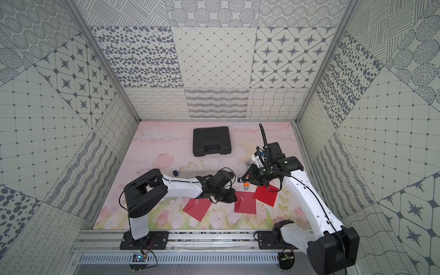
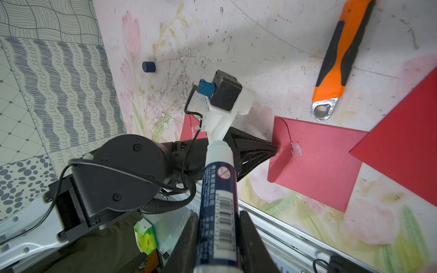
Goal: Seal the envelope with a glue stick
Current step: Seal the envelope at the center of the board.
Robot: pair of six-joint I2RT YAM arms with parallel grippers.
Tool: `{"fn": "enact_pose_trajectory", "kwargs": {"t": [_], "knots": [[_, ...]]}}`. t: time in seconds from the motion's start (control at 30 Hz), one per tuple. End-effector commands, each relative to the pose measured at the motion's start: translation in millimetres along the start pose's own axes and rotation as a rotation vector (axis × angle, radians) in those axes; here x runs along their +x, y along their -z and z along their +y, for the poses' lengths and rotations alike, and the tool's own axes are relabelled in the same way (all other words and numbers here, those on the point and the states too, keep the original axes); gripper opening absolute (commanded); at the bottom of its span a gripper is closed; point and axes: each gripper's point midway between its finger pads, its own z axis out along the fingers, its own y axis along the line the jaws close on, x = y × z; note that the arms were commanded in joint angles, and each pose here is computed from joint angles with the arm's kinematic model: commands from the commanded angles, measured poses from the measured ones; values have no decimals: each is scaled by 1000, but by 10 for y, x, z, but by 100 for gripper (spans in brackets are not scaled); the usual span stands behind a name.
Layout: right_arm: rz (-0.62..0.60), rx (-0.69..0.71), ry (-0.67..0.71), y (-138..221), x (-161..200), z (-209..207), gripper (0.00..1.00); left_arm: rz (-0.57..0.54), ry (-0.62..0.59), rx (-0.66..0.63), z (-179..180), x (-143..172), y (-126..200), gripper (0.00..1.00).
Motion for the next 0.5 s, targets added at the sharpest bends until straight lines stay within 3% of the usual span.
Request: {"fn": "enact_pose_trajectory", "kwargs": {"t": [0.0,0.2,0.47], "knots": [[-77,57,46,158,-86,-19,0,57,-49,-152,208,130,-74,12],[-281,409,22,625,-305,-525,0,128,-182,-419,469,292,-25,17],[-306,439,-13,734,-368,-711,0,253,-317,-765,955,524,198,23]]}}
